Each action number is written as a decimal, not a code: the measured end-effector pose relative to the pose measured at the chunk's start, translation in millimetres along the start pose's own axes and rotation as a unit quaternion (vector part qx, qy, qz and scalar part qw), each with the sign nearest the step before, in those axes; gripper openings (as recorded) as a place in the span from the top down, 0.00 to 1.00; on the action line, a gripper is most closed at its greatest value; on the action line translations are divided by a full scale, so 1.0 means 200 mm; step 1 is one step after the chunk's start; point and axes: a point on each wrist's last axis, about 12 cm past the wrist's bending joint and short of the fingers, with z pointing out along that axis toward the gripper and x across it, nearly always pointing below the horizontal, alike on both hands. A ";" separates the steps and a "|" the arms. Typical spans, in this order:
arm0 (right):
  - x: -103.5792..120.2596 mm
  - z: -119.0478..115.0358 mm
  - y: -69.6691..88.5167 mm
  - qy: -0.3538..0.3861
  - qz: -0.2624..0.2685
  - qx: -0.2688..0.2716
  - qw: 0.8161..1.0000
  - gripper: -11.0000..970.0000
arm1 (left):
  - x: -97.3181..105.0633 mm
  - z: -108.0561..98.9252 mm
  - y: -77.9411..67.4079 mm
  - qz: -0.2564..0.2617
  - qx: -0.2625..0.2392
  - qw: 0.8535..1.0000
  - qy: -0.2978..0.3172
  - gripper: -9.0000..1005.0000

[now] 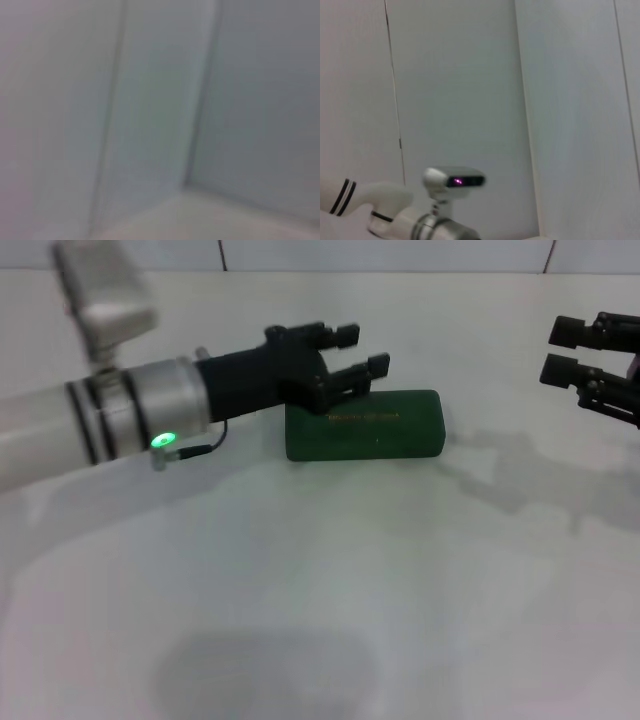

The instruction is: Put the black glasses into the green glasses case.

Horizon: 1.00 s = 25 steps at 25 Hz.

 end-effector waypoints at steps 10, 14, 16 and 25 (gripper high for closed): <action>-0.01 0.13 0.05 0.036 -0.029 -0.067 0.997 0.45 | 0.07 -0.44 -0.20 0.046 0.114 0.986 -0.114 0.34; 0.02 0.17 0.07 0.045 -0.045 -0.087 0.994 0.33 | 0.12 -0.48 -0.24 0.051 0.123 0.986 -0.095 0.34; 0.06 0.23 0.09 0.048 -0.060 -0.093 0.993 0.29 | 0.13 -0.48 -0.25 0.054 0.130 0.987 -0.083 0.34; 0.09 0.31 0.09 0.068 -0.077 -0.097 0.990 0.25 | 0.14 -0.50 -0.25 0.068 0.135 0.986 -0.075 0.11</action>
